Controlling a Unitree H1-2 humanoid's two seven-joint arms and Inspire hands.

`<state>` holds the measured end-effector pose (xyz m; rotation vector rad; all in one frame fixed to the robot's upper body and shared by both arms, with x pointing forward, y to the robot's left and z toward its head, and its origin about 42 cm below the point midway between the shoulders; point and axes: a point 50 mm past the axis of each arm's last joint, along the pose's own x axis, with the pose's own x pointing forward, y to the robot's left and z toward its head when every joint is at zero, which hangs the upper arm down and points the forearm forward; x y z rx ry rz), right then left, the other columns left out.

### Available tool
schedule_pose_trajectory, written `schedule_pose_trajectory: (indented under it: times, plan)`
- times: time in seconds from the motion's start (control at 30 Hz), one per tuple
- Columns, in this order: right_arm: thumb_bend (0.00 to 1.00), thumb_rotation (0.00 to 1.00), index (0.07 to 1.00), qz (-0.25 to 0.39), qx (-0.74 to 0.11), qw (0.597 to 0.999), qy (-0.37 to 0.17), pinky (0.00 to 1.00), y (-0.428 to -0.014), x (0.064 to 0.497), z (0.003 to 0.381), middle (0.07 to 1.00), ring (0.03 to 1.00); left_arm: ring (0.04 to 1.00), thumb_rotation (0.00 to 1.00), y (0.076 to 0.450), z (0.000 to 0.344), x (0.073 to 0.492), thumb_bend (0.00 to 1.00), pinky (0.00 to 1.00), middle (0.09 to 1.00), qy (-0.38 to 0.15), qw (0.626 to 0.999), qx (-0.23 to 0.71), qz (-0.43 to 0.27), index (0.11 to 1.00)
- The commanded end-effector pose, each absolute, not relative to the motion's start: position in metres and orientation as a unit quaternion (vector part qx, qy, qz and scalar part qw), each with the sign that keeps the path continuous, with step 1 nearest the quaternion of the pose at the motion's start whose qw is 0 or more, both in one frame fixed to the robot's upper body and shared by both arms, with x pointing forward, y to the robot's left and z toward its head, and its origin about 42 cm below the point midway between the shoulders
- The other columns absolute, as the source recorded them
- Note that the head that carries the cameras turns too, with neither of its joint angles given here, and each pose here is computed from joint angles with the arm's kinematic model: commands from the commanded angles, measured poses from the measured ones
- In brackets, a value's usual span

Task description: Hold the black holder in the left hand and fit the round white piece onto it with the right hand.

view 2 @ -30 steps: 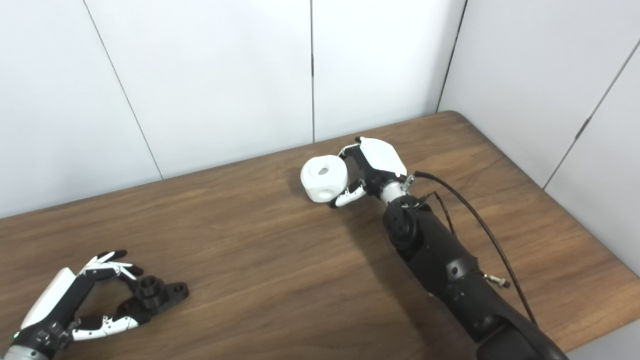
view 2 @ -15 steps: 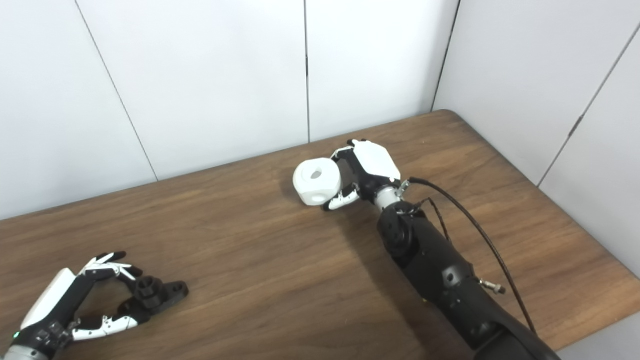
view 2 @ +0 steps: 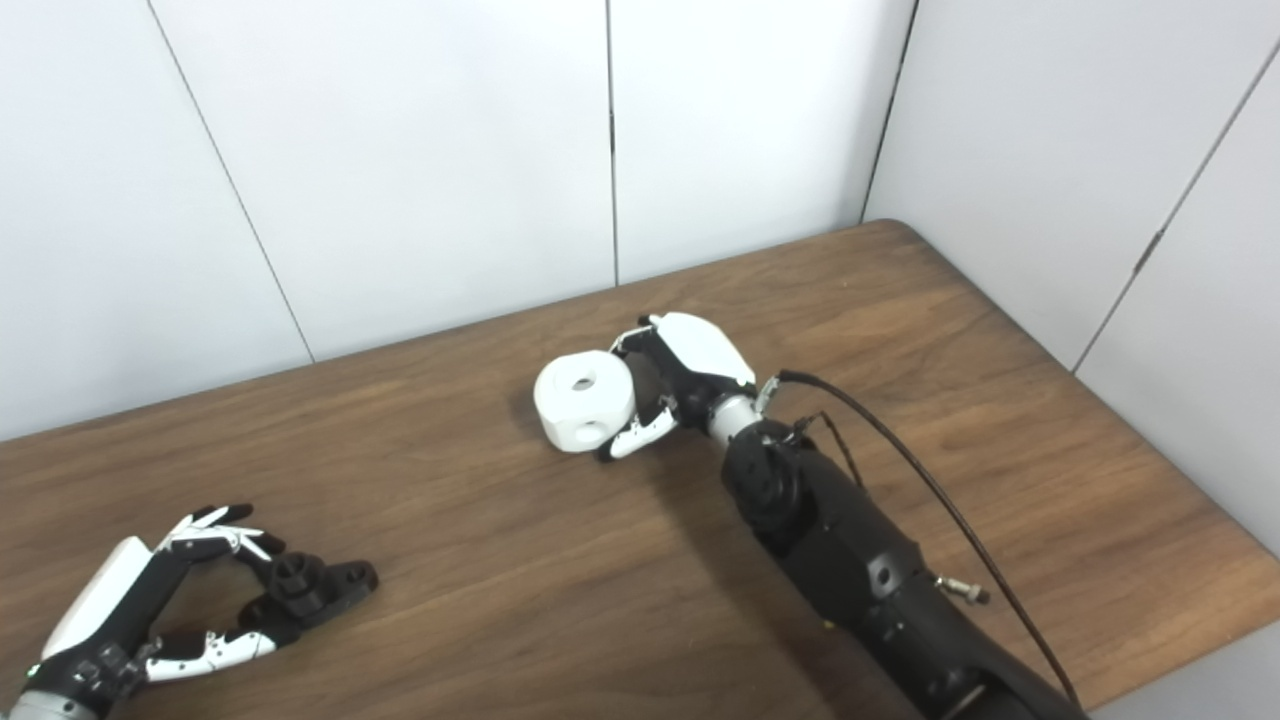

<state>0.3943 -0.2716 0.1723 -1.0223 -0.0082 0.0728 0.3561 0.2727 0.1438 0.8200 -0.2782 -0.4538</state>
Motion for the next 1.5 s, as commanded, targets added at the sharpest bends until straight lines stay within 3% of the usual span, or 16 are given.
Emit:
schedule_pose_trajectory:
  times: [0.0,0.7,1.07,1.47]
  plan:
    - [0.52,0.15,0.482,0.091,-0.467,0.879,0.025,1.0,-0.251,0.383,0.151,0.787,0.951,0.923,0.04,0.27,0.163,0.366,0.52,1.0,0.717,-0.174,0.877,0.394,-0.211,0.482]
    - [0.52,0.15,0.483,0.08,-0.279,0.957,0.016,1.0,-0.235,0.379,0.147,0.81,0.981,0.927,0.04,0.268,0.158,0.365,0.52,1.0,0.711,-0.168,0.874,0.403,-0.214,0.482]
    - [0.52,0.15,0.483,0.084,-0.281,0.956,-0.003,1.0,-0.235,0.376,0.162,0.816,0.993,0.928,0.04,0.263,0.152,0.365,0.52,1.0,0.714,-0.16,0.877,0.398,-0.216,0.482]
    - [0.52,0.15,0.483,0.132,-0.298,0.945,-0.039,1.0,-0.227,0.365,0.195,0.808,0.987,0.918,0.05,0.245,0.14,0.366,0.52,1.0,0.706,-0.169,0.871,0.401,-0.228,0.482]
